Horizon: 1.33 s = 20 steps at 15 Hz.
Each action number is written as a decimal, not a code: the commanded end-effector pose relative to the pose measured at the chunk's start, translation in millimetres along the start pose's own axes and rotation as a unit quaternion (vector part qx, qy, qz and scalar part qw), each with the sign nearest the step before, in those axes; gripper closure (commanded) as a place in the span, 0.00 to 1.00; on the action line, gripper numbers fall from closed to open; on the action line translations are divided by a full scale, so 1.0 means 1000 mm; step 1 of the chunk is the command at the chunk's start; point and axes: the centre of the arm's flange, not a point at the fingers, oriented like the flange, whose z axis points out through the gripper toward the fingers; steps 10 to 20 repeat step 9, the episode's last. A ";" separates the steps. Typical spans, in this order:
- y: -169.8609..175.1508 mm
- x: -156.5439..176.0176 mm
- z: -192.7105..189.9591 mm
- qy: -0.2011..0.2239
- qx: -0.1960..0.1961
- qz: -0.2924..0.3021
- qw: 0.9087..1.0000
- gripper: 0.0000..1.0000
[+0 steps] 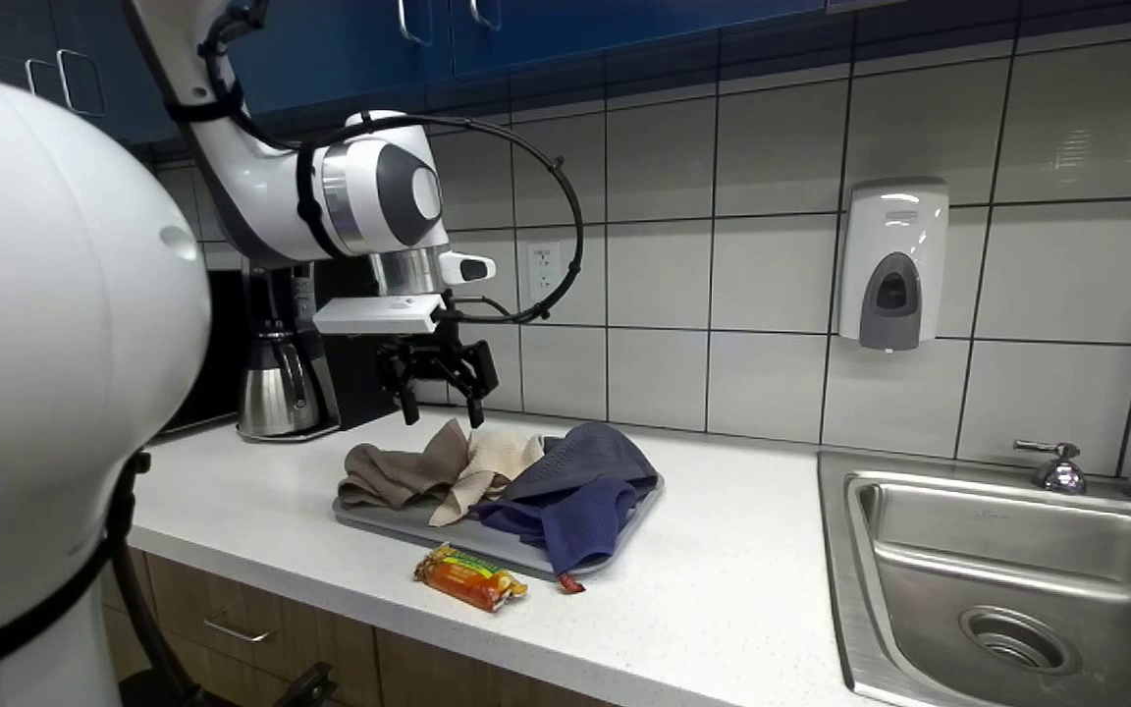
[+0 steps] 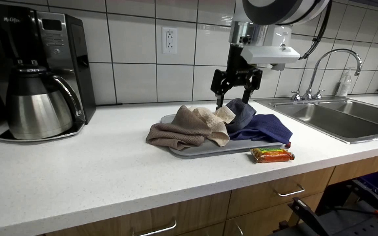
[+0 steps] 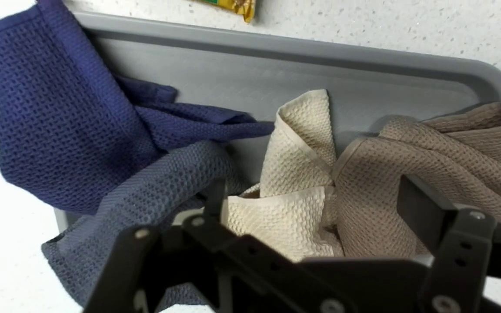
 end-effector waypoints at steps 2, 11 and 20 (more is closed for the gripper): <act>0.006 -0.001 0.001 -0.003 0.006 -0.002 1.000 0.00; 0.008 -0.002 0.001 -0.004 0.006 -0.004 1.000 0.00; 0.008 -0.002 0.001 -0.004 0.006 -0.004 1.000 0.00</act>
